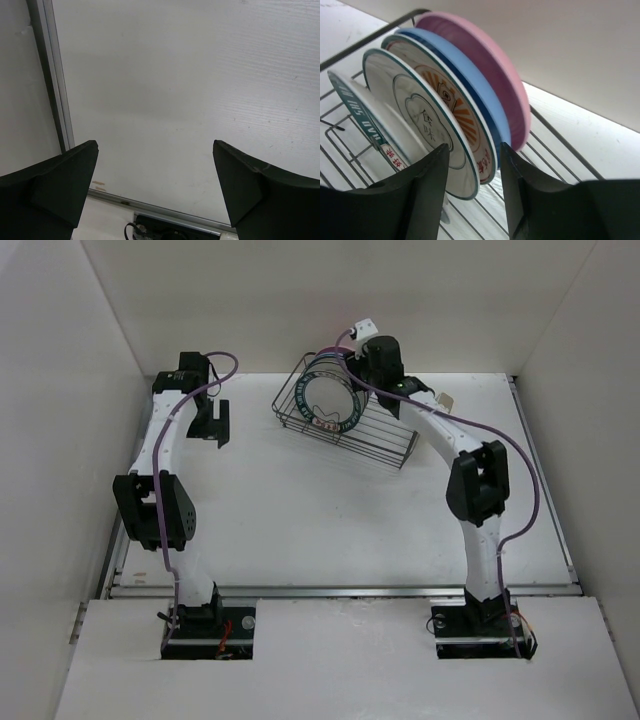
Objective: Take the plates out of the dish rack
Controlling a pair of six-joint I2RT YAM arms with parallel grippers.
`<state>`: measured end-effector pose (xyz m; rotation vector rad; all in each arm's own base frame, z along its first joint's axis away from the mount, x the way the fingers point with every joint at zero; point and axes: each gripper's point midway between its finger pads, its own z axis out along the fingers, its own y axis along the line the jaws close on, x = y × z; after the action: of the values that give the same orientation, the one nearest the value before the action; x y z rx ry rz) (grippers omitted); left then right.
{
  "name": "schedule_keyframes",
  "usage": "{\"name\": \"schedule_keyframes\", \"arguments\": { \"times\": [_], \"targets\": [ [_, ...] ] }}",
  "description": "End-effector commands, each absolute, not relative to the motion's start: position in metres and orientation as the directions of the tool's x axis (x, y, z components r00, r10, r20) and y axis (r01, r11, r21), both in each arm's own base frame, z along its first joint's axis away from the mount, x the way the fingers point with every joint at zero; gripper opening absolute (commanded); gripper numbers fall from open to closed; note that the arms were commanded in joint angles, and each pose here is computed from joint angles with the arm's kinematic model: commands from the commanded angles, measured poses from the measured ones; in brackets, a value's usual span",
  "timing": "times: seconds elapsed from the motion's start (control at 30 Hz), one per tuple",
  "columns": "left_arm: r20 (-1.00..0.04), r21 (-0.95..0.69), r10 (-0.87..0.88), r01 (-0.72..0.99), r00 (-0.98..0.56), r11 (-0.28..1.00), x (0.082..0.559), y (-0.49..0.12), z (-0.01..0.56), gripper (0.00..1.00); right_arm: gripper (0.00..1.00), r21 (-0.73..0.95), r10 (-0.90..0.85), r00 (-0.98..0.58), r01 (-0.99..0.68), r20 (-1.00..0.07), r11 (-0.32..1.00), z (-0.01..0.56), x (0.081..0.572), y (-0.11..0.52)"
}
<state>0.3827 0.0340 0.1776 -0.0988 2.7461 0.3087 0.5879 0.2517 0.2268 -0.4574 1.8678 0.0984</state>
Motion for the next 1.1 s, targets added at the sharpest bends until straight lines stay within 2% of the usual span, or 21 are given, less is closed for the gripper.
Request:
{"name": "schedule_keyframes", "arguments": {
  "times": [0.0, 0.07, 0.3, 0.5, 0.63, 0.67, 0.73, 0.77, 0.93, 1.07],
  "targets": [
    [-0.394, 0.192, -0.039, -0.123, -0.918, 0.974, 0.382, 0.034, 0.195, 0.98, 0.51, -0.163, -0.220, -0.144, -0.329, -0.965, 0.930, 0.314, 0.567, 0.244],
    [-0.396, 0.179, -0.048, -0.128, -0.917, 0.976, 0.382, 0.031, 0.195, 0.98, 0.55, -0.168, -0.256, -0.154, -0.433, -0.954, 0.886, 0.300, 0.552, 0.260],
    [-0.379, 0.181, -0.048, -0.124, -0.924, 0.976, 0.378, 0.031, 0.192, 0.98, 0.62, -0.157, -0.324, -0.162, -0.624, -0.932, 0.765, 0.273, 0.532, 0.292],
    [-0.365, 0.196, -0.038, -0.117, -0.930, 0.974, 0.372, 0.034, 0.194, 0.98, 0.62, -0.163, -0.362, -0.234, -0.593, -0.902, 0.789, 0.223, 0.561, 0.296],
    [-0.356, 0.219, -0.038, -0.123, -0.934, 0.968, 0.370, 0.038, 0.192, 0.98, 0.48, -0.184, -0.370, -0.249, -0.550, -0.895, 0.814, 0.212, 0.575, 0.293],
    [-0.354, 0.219, -0.038, -0.122, -0.934, 0.968, 0.367, 0.038, 0.192, 0.98, 0.27, -0.185, -0.369, -0.246, -0.550, -0.896, 0.815, 0.218, 0.573, 0.291],
    [-0.354, 0.219, -0.038, -0.122, -0.934, 0.968, 0.365, 0.038, 0.193, 0.98, 0.07, -0.200, -0.364, -0.195, -0.563, -0.911, 0.802, 0.243, 0.569, 0.293],
    [-0.344, 0.220, -0.038, -0.120, -0.938, 0.968, 0.363, 0.038, 0.189, 0.98, 0.02, -0.210, -0.373, -0.190, -0.565, -0.908, 0.798, 0.243, 0.565, 0.290],
    [-0.381, 0.215, -0.038, -0.129, -0.924, 0.968, 0.364, 0.038, 0.198, 0.98, 0.00, -0.367, -0.431, -0.031, -0.472, -0.902, 0.802, 0.311, 0.549, 0.263],
    [-0.388, 0.171, -0.039, -0.113, -0.921, 0.979, 0.364, 0.030, 0.199, 0.98, 0.00, -0.420, -0.435, 0.064, -0.420, -0.898, 0.804, 0.363, 0.533, 0.248]
  ]
}}
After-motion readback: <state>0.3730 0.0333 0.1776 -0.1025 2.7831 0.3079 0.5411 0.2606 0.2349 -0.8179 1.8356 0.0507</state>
